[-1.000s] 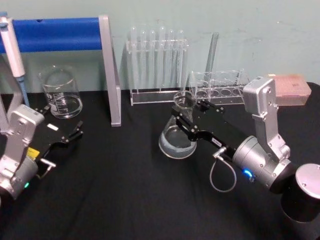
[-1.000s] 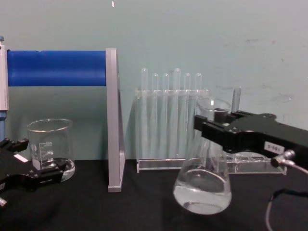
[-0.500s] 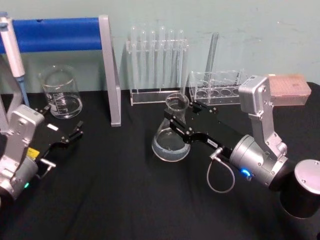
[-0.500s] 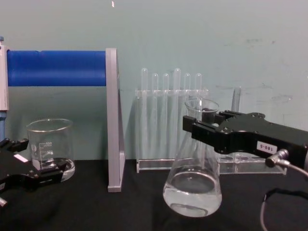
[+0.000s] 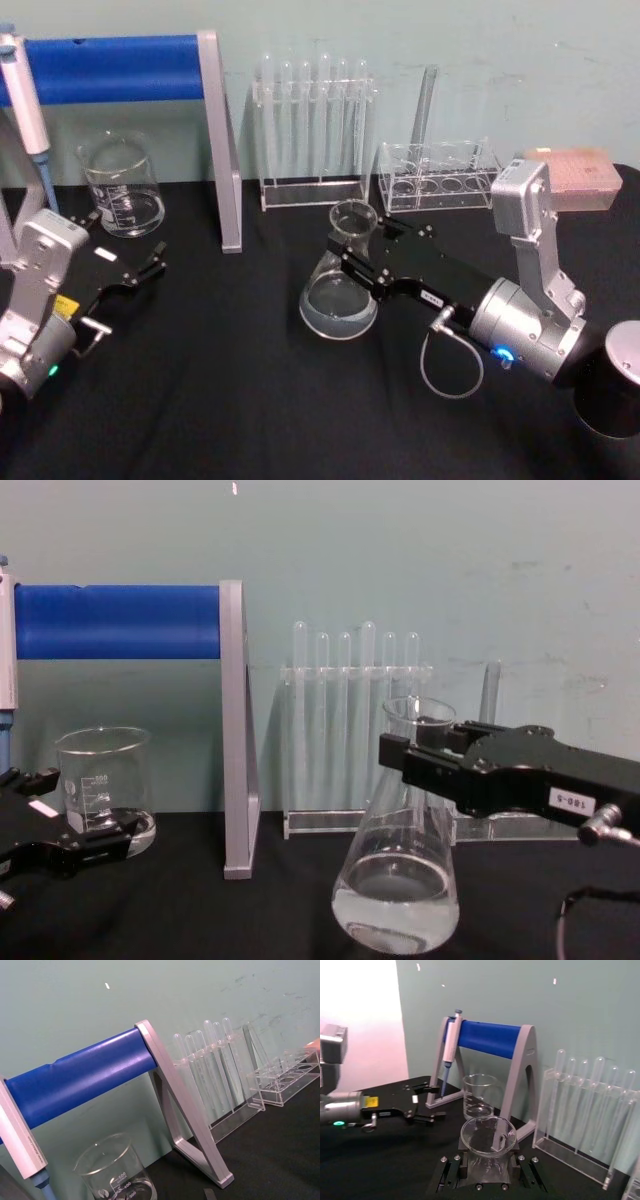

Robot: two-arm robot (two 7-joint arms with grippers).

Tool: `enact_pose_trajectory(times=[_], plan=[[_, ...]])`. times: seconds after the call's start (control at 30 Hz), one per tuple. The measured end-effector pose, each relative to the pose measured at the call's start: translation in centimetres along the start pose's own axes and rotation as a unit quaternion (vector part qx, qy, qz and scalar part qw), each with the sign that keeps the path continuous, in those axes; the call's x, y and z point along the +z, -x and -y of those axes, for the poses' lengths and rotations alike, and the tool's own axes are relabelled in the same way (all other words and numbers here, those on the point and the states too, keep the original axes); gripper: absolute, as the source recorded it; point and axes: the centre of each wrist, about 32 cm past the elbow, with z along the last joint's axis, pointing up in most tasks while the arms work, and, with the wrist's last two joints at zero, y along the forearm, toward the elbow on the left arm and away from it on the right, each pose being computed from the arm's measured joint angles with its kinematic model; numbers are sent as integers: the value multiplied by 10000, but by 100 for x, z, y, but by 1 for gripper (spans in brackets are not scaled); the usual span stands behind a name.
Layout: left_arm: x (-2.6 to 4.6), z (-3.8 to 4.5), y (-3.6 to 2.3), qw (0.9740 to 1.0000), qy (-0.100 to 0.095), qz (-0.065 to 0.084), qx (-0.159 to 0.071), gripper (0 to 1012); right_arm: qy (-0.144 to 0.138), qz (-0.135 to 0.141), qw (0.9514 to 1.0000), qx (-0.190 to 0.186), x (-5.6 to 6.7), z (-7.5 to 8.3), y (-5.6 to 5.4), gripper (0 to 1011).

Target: Grasp the erlenmeyer flask with one hand, shake it three times, then place it back.

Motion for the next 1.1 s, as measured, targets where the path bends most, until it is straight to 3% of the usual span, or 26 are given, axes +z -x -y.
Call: enact_pose_trajectory(times=[0.67, 1.1], plan=[[0, 0, 0, 10000, 0, 0, 0, 1001, 148, -17, 9977, 668, -168, 100, -164, 456], [0, 0, 0, 10000, 0, 0, 0, 1001, 208, -60, 9963, 827, -285, 95, -259, 456]])
